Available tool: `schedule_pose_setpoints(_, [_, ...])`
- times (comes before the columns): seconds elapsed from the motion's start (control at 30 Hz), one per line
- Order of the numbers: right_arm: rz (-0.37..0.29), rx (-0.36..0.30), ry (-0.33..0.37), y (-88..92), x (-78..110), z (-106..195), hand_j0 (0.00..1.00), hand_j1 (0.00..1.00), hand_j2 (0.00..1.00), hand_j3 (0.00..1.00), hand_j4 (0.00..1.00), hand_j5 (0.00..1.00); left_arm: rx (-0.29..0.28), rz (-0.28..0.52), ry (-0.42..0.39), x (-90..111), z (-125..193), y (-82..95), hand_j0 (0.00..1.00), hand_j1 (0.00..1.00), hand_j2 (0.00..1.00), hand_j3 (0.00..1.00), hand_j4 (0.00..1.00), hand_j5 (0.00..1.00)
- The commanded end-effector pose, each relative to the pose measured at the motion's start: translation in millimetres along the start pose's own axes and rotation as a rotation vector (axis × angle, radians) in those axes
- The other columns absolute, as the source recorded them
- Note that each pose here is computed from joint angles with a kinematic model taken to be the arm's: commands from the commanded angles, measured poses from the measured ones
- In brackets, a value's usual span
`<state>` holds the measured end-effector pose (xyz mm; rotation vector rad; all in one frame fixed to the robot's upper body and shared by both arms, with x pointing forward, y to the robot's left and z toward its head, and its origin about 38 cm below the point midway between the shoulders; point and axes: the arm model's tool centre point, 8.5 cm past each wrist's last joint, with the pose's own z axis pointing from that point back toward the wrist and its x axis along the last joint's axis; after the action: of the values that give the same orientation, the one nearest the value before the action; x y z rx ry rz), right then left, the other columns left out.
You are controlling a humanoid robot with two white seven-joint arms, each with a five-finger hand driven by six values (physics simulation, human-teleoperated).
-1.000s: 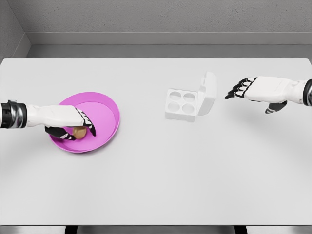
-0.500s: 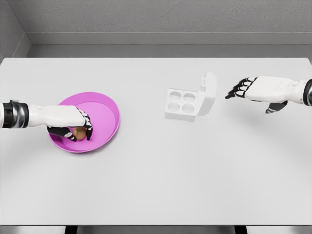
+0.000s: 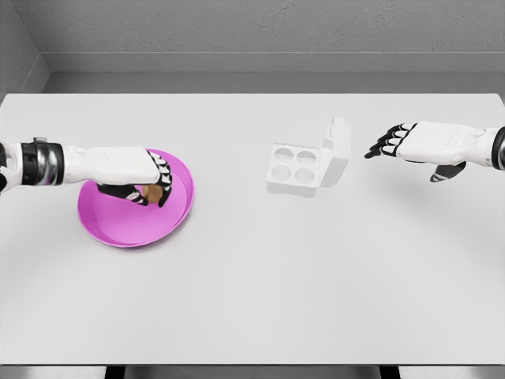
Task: Pack egg into the box and close the box lid
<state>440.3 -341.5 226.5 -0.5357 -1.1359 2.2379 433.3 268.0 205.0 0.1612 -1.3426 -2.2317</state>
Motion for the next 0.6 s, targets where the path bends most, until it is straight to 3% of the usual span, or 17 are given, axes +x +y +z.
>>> schedule_pose_setpoints(0.0, [-0.003,-0.004,0.002,-1.0,-0.6,0.7,1.00,1.00,1.00,1.00,1.00,1.00,0.018,0.012,-0.018,1.4,-12.6,3.8,0.35,0.35,0.35,0.35,0.35,0.35])
schedule_pose_setpoints(0.43, [-0.002,-0.004,0.001,-1.3,-0.2,0.6,1.00,1.00,1.00,1.00,1.00,1.00,0.069,-0.008,-0.083,13.3,-44.3,30.6,0.35,0.35,0.35,0.35,0.35,0.35])
schedule_pose_setpoints(0.57, [-0.002,-0.005,0.000,-1.5,0.1,0.1,1.00,1.00,1.00,1.00,1.00,1.00,0.087,0.033,-0.066,0.3,-63.9,37.0,0.35,0.35,0.35,0.35,0.35,0.35])
